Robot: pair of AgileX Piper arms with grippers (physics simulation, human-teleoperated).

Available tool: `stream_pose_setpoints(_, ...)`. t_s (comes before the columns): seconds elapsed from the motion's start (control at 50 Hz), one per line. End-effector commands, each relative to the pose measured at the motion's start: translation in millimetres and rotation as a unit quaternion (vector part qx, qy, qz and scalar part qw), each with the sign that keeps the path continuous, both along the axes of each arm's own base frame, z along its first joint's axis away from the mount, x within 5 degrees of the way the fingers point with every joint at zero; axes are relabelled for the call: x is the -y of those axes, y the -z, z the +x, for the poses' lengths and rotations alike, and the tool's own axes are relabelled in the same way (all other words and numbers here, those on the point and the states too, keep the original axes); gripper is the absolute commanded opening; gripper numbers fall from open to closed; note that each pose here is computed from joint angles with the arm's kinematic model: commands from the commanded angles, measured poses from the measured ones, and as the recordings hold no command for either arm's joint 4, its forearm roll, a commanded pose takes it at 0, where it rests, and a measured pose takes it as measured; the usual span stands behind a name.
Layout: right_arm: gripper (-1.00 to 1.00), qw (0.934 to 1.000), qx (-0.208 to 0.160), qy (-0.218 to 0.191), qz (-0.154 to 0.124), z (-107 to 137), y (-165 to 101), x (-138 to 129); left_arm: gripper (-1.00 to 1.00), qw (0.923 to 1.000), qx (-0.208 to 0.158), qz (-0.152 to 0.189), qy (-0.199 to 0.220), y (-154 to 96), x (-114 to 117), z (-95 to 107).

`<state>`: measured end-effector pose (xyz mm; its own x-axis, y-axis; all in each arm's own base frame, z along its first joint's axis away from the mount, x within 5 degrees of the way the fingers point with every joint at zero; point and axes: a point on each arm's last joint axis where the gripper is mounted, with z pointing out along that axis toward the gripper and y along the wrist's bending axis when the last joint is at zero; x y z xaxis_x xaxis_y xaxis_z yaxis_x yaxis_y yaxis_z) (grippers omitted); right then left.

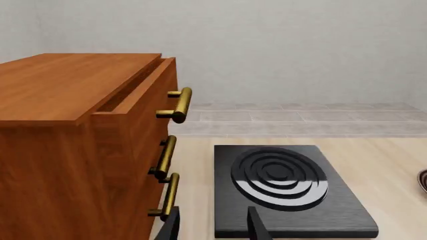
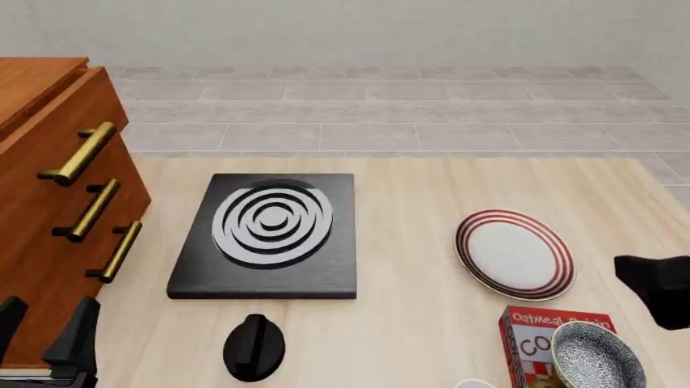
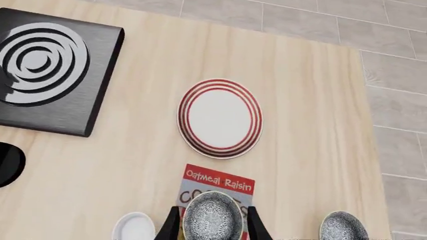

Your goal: Pick the akita bowl on the cookies box and place it on the plate.

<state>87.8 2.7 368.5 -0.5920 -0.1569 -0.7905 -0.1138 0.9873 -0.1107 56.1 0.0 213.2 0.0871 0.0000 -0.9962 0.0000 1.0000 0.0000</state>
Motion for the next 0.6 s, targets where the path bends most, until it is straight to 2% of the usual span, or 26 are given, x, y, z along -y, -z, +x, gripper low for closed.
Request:
stream_pose_setpoints(0.02,1.00,1.0000,-0.005,0.003,0.000,1,3,0,1.00,1.0000,0.000,0.000,0.000,0,0,0)
stream_pose_setpoints(0.04,1.00,0.9996,-0.002,-0.028,0.001,-1,0,-5,1.00,1.0000,0.000,0.000,0.000,0,0,0)
stream_pose_setpoints(0.06,1.00,0.9999,-0.014,0.000,0.004,0,6,-1,1.00,1.0000,0.000,0.000,0.000,0,0,0)
stream_pose_setpoints(0.1,1.00,0.9997,-0.020,0.001,0.012,2,8,-2,1.00,1.0000,0.000,0.000,0.000,0,0,0)
stream_pose_setpoints(0.12,1.00,0.9998,-0.019,0.000,0.005,1,8,-1,1.00,1.0000,0.000,0.000,0.000,0,0,0)
stream_pose_setpoints(0.18,1.00,0.9994,-0.033,0.001,0.011,1,16,-2,1.00,1.0000,0.000,0.000,0.000,0,0,0)
stream_pose_setpoints(0.28,1.00,0.9985,-0.055,0.004,0.001,-9,28,1,1.00,1.0000,0.000,0.000,0.000,0,0,0)
stream_pose_setpoints(0.3,1.00,0.9978,-0.064,0.007,0.013,-11,31,-1,1.00,1.0000,0.000,0.000,0.000,0,0,0)
stream_pose_setpoints(0.32,1.00,0.9979,-0.065,0.006,0.001,-15,32,1,1.00,1.0000,0.000,0.000,0.000,0,0,0)
stream_pose_setpoints(0.36,1.00,0.9970,-0.076,0.008,-0.001,-22,38,2,1.00,1.0000,0.000,0.000,0.000,0,0,0)
stream_pose_setpoints(0.38,1.00,0.9970,-0.076,0.008,-0.001,-22,38,2,1.00,1.0000,0.000,0.000,0.000,0,0,0)
stream_pose_setpoints(0.4,1.00,0.9966,-0.080,0.008,0.018,-25,38,-1,1.00,1.0000,0.000,0.000,0.000,0,0,0)
stream_pose_setpoints(0.42,1.00,0.9969,-0.079,0.003,0.006,-27,37,0,1.00,1.0000,0.000,0.000,0.000,0,0,0)
stream_pose_setpoints(0.44,1.00,0.9961,-0.085,0.007,0.024,-26,37,-1,1.00,1.0000,0.000,0.000,0.000,0,0,0)
stream_pose_setpoints(0.48,1.00,0.9963,-0.084,0.009,0.013,-29,36,0,1.00,1.0000,0.000,0.000,0.000,0,0,0)
stream_pose_setpoints(0.52,1.00,0.9957,-0.088,0.009,0.027,-31,35,-1,1.00,1.0000,0.000,0.000,0.000,0,0,0)
stream_pose_setpoints(0.6,1.00,0.9961,-0.085,0.001,0.024,-31,33,-2,1.00,1.0000,0.000,0.000,0.000,0,0,0)
